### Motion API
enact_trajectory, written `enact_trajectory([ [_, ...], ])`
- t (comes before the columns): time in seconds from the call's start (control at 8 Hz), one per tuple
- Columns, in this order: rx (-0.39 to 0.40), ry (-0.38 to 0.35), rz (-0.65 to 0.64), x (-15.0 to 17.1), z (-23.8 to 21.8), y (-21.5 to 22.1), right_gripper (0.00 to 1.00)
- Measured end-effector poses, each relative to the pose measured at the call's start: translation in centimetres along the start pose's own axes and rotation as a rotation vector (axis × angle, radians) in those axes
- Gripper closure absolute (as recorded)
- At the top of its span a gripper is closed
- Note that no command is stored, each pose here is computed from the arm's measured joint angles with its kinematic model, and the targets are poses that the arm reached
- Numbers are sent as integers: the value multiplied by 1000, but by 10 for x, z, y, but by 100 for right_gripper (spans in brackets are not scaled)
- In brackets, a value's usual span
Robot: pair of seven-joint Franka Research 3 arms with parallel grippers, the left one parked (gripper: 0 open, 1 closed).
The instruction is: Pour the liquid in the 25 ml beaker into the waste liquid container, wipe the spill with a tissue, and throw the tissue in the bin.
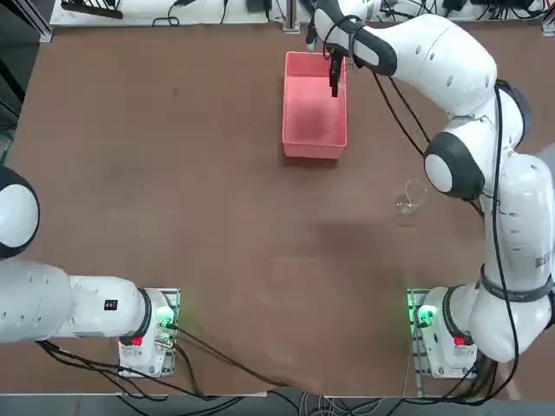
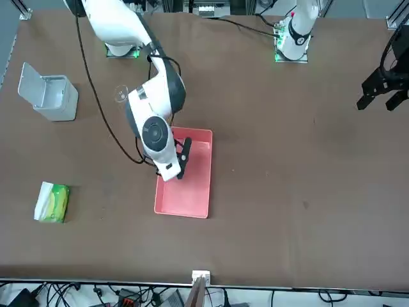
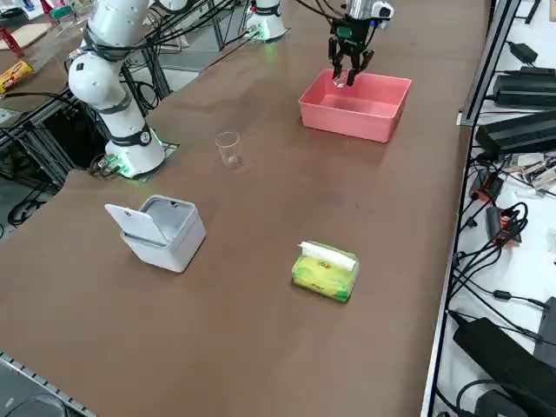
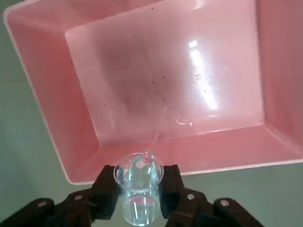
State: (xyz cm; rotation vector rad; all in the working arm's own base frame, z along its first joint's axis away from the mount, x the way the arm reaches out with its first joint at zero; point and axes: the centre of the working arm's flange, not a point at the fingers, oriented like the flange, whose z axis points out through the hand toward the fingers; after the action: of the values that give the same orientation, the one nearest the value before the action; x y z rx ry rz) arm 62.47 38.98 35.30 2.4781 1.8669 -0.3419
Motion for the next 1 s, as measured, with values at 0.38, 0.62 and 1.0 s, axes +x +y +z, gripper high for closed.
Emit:
enact_trajectory([
  [0.38, 5, -93, 5, 4, 9, -11, 53],
  [0.62, -18, -127, -5, 8, 6, -17, 53],
  [1.0, -19, -161, -17, 14, 13, -25, 53],
])
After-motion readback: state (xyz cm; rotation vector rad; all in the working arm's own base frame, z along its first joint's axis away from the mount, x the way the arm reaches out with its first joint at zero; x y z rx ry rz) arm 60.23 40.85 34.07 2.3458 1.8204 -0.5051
